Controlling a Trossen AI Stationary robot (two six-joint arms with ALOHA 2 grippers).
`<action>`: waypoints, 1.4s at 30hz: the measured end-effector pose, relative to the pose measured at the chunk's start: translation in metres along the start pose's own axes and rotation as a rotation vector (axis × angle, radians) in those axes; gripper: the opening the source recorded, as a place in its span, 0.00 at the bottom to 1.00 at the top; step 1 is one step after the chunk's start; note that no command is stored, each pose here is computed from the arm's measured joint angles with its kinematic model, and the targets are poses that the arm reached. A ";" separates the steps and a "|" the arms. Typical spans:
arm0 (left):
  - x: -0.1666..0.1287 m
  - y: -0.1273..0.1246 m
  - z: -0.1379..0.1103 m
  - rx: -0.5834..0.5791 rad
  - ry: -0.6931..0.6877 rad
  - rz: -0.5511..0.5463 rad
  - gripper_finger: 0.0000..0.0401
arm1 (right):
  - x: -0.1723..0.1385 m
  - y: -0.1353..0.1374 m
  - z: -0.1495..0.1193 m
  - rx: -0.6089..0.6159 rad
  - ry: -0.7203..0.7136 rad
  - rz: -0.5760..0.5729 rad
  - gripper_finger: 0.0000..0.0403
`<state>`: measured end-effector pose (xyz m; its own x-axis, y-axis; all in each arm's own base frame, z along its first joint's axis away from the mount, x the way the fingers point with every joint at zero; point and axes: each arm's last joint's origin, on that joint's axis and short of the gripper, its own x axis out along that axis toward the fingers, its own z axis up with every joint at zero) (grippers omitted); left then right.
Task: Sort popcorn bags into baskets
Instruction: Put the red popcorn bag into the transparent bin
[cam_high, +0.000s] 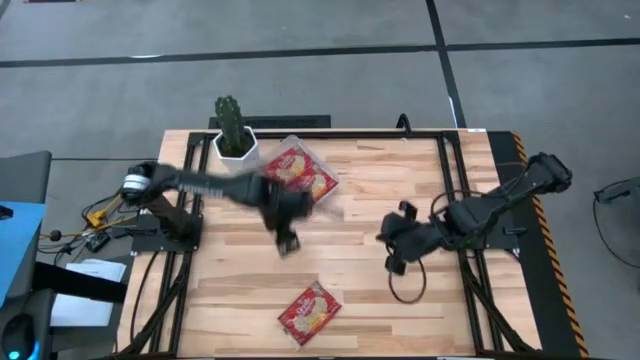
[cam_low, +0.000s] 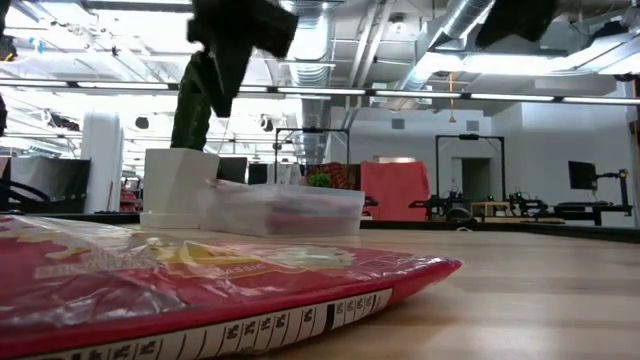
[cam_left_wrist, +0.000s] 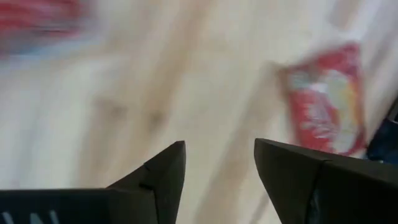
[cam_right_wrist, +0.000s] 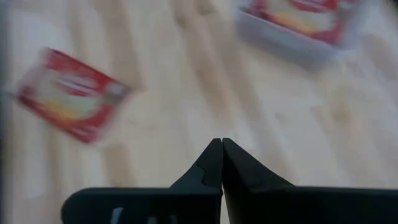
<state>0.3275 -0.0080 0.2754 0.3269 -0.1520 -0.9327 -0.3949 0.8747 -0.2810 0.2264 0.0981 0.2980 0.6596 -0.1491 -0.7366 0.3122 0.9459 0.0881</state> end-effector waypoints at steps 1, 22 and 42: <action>0.009 -0.015 -0.009 0.013 -0.019 -0.018 0.45 | 0.002 0.007 -0.003 0.017 -0.023 0.039 0.04; 0.129 -0.075 -0.148 -0.352 -0.243 -0.402 0.51 | 0.119 0.104 -0.037 0.064 -0.009 0.406 0.03; 0.174 -0.086 -0.144 -0.476 -0.214 -0.558 0.52 | 0.217 0.111 -0.055 -0.043 0.114 0.465 0.04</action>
<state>0.2944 -0.1763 0.1048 0.7266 -0.3785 -0.5734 -0.4338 0.3944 -0.8101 0.3662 0.1865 0.1113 0.6424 0.3226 -0.6951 -0.0281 0.9164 0.3993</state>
